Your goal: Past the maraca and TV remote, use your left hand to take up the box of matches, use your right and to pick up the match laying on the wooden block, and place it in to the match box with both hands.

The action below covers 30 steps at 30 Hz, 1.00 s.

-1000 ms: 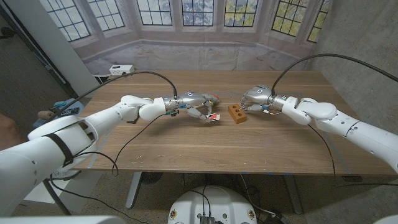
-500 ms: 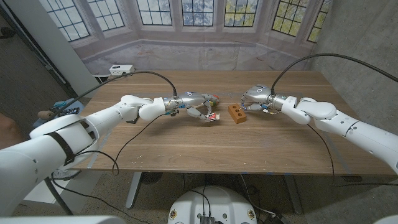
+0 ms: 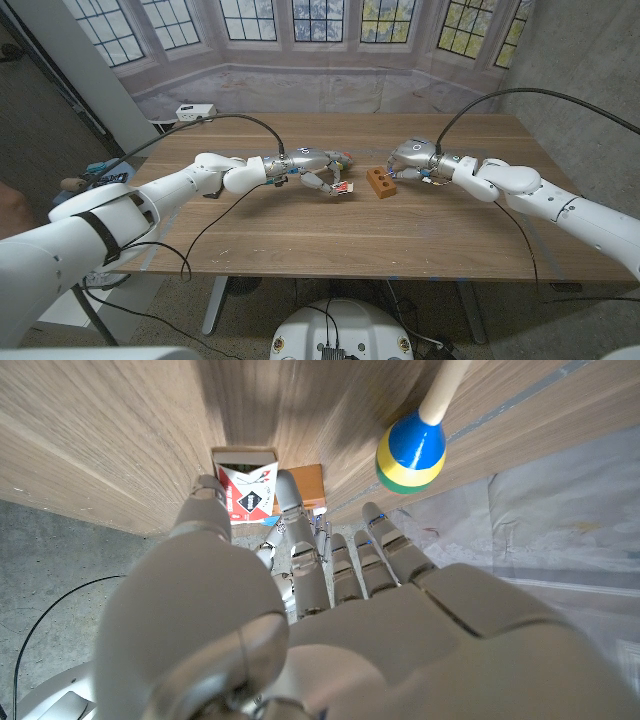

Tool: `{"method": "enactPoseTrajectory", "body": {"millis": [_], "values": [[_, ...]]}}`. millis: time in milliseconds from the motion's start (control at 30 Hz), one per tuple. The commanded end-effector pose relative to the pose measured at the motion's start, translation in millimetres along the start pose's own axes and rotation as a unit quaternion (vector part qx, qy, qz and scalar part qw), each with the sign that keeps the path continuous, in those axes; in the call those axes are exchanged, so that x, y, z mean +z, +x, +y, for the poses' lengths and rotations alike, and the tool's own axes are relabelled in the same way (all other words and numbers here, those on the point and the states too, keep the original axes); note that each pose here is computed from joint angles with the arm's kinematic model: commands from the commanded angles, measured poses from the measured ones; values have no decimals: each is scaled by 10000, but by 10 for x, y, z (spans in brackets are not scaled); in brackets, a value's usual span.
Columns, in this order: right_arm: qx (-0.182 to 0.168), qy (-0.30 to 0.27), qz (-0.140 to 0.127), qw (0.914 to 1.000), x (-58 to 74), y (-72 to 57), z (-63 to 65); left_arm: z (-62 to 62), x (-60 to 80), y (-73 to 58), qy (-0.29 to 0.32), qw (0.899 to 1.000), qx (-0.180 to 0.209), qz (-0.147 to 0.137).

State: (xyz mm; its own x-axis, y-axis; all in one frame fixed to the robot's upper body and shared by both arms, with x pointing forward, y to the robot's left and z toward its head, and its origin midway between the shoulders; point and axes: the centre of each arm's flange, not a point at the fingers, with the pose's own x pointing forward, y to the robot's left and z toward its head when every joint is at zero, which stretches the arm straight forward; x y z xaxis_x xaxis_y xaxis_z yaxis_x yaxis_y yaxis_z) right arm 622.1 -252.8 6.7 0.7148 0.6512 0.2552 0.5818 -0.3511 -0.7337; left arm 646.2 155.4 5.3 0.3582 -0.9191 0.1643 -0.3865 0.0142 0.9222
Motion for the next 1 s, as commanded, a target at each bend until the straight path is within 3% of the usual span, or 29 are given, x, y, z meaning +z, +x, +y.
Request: {"method": "enactPoseTrajectory", "body": {"millis": [33, 1000], "values": [[-88, 23, 0, 10000, 12, -1, 9, -13, 2, -7, -12, 10000, -7, 29], [-212, 54, -11, 9998, 28, 24, 21, -24, 0, -3, -36, 10000, -14, 26]]}}
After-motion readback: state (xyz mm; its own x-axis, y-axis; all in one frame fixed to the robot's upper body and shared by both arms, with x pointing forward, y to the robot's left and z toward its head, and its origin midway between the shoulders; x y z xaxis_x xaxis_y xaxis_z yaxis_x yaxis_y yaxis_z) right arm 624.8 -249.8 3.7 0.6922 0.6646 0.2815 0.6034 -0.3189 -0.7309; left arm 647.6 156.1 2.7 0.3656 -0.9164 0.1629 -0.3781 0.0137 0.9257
